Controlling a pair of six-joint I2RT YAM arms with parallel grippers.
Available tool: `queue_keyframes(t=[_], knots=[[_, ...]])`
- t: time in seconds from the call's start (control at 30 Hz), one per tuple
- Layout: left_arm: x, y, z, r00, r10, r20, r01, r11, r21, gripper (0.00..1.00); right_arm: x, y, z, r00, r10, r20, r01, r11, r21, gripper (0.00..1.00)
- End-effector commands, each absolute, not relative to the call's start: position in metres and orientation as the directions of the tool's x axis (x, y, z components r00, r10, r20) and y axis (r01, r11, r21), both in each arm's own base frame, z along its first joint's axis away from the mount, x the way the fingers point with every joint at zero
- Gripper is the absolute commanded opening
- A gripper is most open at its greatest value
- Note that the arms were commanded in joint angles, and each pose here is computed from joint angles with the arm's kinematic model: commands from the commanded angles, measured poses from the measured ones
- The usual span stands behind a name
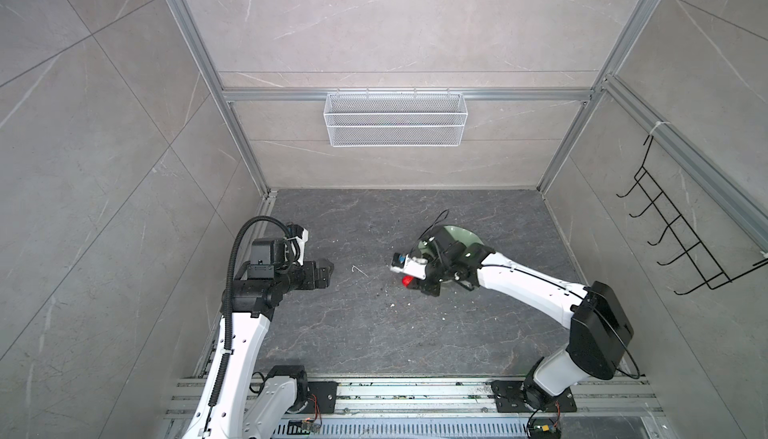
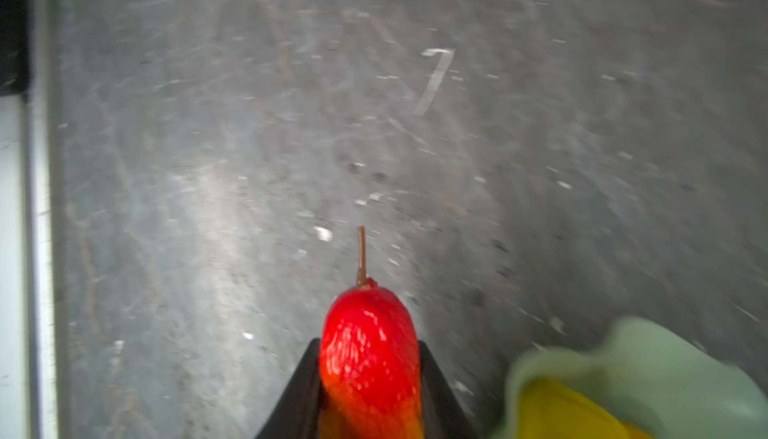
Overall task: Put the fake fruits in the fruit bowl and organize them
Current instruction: 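Carry the elongated fruit over the bowl's far edge and lower it, then open the right gripper to release the fruit and lift away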
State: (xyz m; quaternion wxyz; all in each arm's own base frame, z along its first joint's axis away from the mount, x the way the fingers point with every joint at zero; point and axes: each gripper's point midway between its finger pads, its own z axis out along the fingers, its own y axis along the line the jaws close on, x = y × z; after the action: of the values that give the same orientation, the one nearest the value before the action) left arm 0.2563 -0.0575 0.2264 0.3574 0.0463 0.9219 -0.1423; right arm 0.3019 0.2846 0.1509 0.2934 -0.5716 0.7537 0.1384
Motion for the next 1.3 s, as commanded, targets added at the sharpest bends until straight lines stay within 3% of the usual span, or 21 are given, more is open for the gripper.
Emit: queue_keyframes(t=[0.0, 0.17, 0.27, 0.53, 0.9, 1.27], knots=[[0.26, -0.06, 0.24, -0.715, -0.004, -0.7, 0.212, 0.952, -0.222, 1.0, 0.351, 0.244, 0.178, -0.304, -0.703, -0.643, -0.85, 0.505, -0.15, 0.2], [0.263, -0.061, 0.242, -0.714, -0.001, -0.7, 0.215, 0.951, -0.221, 1.0, 0.415, 0.204, 0.179, -0.459, -0.594, -0.661, -0.709, 0.693, -0.13, 0.19], [0.263, -0.061, 0.241, -0.718, -0.006, -0.696, 0.21, 0.952, -0.225, 1.0, 0.439, 0.2, 0.164, -0.491, -0.563, -0.665, -0.676, 0.727, -0.116, 0.19], [0.266, -0.06, 0.233, -0.738, -0.006, -0.674, 0.199, 0.954, -0.226, 1.0, 0.456, 0.211, 0.122, -0.288, -0.676, -0.678, -0.825, 0.534, -0.183, 0.27], [0.27, -0.06, 0.237, -0.743, -0.013, -0.669, 0.191, 0.954, -0.231, 1.0, 0.473, 0.203, 0.11, -0.203, -0.746, -0.635, -0.881, 0.422, -0.215, 0.28], [0.271, -0.061, 0.241, -0.744, -0.015, -0.668, 0.193, 0.952, -0.236, 1.0, 0.474, 0.193, 0.091, -0.149, -0.824, -0.546, -0.906, 0.335, -0.258, 0.4]])
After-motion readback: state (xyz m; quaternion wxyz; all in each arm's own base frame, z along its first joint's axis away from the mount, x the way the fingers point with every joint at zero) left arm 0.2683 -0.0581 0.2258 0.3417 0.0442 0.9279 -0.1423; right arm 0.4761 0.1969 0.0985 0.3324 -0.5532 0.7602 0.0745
